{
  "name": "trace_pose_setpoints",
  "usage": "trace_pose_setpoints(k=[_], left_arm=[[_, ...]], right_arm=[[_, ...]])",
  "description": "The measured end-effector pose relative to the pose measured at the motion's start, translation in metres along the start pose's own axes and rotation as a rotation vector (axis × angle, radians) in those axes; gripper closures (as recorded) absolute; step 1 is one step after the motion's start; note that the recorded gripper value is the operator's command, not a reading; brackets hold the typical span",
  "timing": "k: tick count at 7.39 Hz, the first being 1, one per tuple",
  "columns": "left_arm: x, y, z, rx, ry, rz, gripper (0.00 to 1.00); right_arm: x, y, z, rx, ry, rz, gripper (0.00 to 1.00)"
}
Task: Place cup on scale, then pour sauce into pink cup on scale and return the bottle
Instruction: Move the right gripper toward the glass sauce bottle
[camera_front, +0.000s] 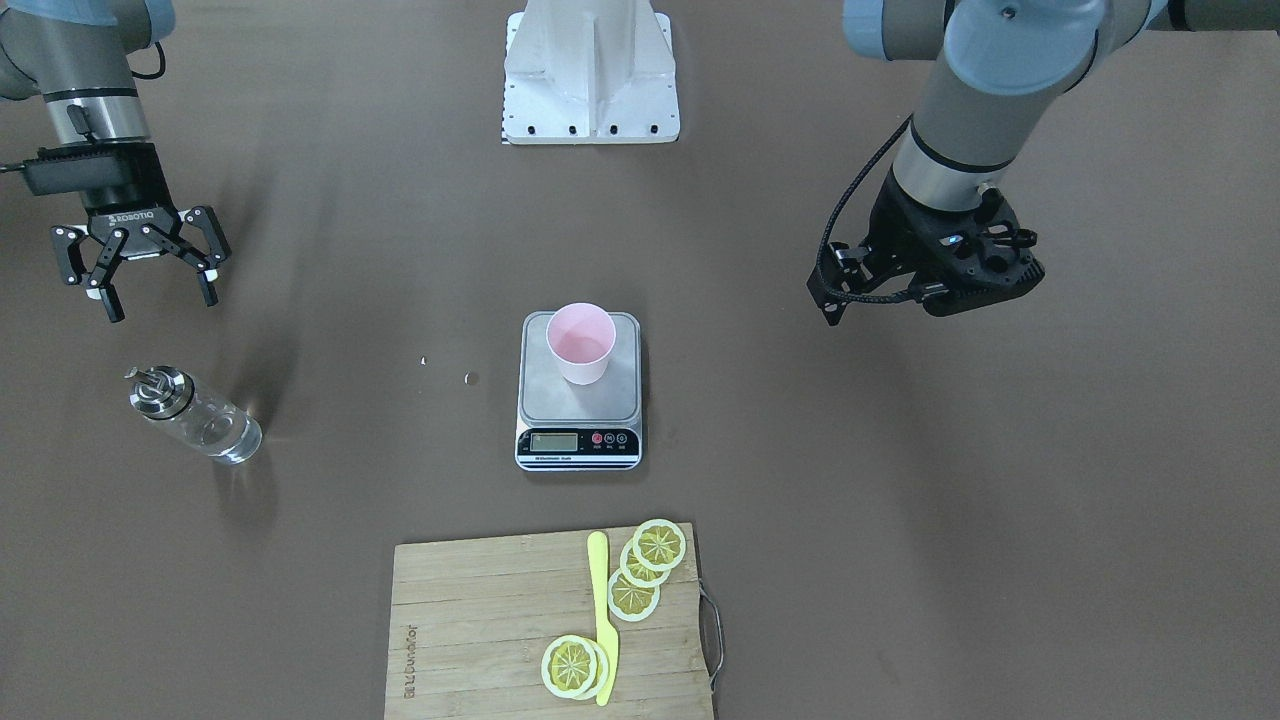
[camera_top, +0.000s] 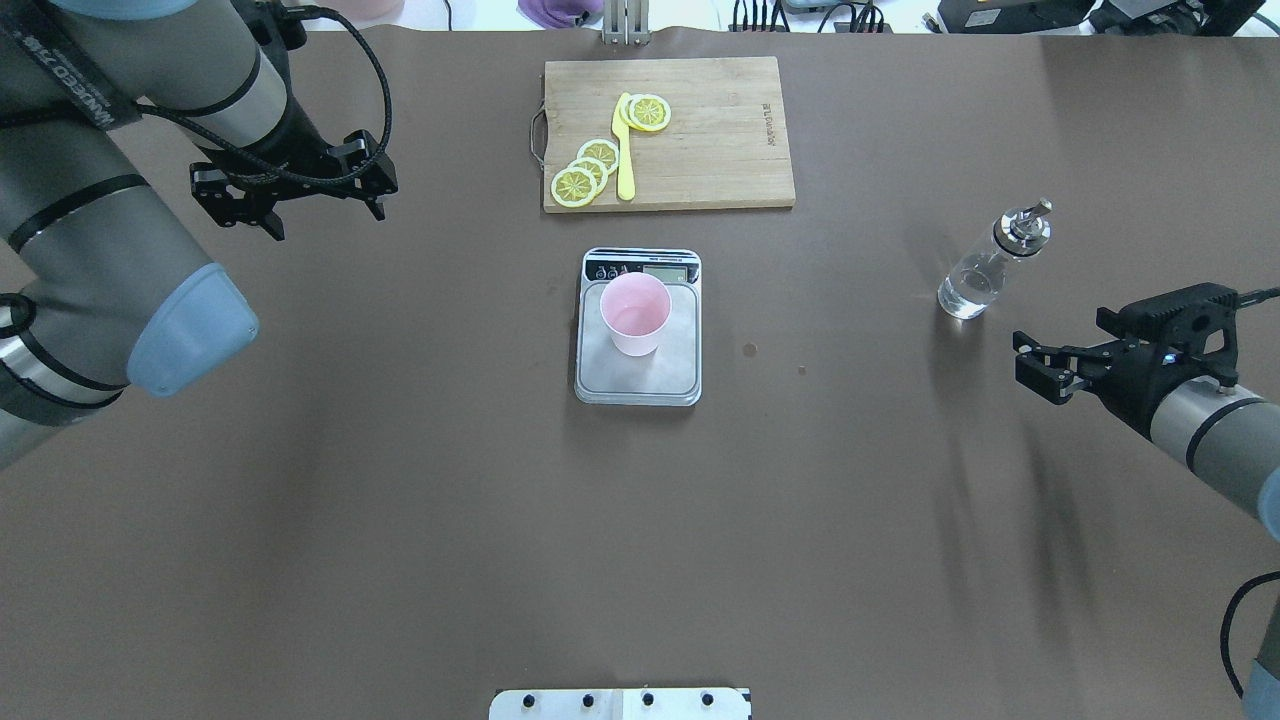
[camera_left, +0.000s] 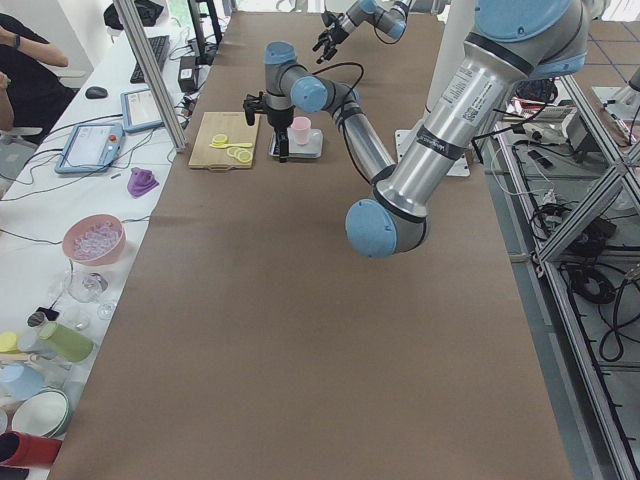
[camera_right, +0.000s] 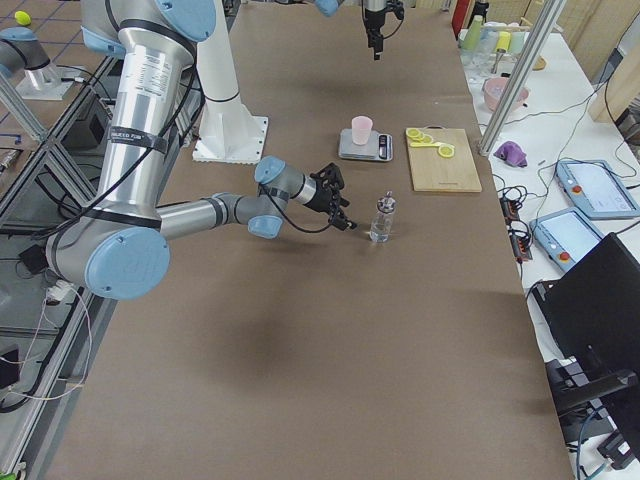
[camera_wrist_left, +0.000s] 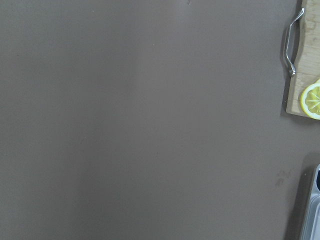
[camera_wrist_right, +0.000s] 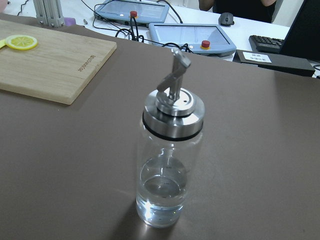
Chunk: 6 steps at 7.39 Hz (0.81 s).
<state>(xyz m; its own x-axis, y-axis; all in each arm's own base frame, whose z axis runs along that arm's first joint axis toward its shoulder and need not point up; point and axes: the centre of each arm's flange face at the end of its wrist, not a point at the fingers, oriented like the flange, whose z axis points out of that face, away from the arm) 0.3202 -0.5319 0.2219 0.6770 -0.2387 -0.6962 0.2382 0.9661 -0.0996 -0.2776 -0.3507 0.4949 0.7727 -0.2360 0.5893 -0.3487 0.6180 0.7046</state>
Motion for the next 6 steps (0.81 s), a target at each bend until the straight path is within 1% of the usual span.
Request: trace_pose_setpoints(k=[2,3,6], left_arm=[[0.000,-0.002,0.003,-0.002,-0.003,-0.002,0.01],[0.000,-0.002,0.004,-0.002,-0.004,-0.002,0.01],[-0.002,-0.006,0.011,0.001,0.002,0.001,0.01]], right_arm=[[0.005,0.019,0.019,0.043,-0.034,0.006,0.01],[0.006,0.023,0.024,0.053,-0.045,0.009,0.01],[0.005,0.028,0.035,0.060,-0.045,-0.002,0.01]])
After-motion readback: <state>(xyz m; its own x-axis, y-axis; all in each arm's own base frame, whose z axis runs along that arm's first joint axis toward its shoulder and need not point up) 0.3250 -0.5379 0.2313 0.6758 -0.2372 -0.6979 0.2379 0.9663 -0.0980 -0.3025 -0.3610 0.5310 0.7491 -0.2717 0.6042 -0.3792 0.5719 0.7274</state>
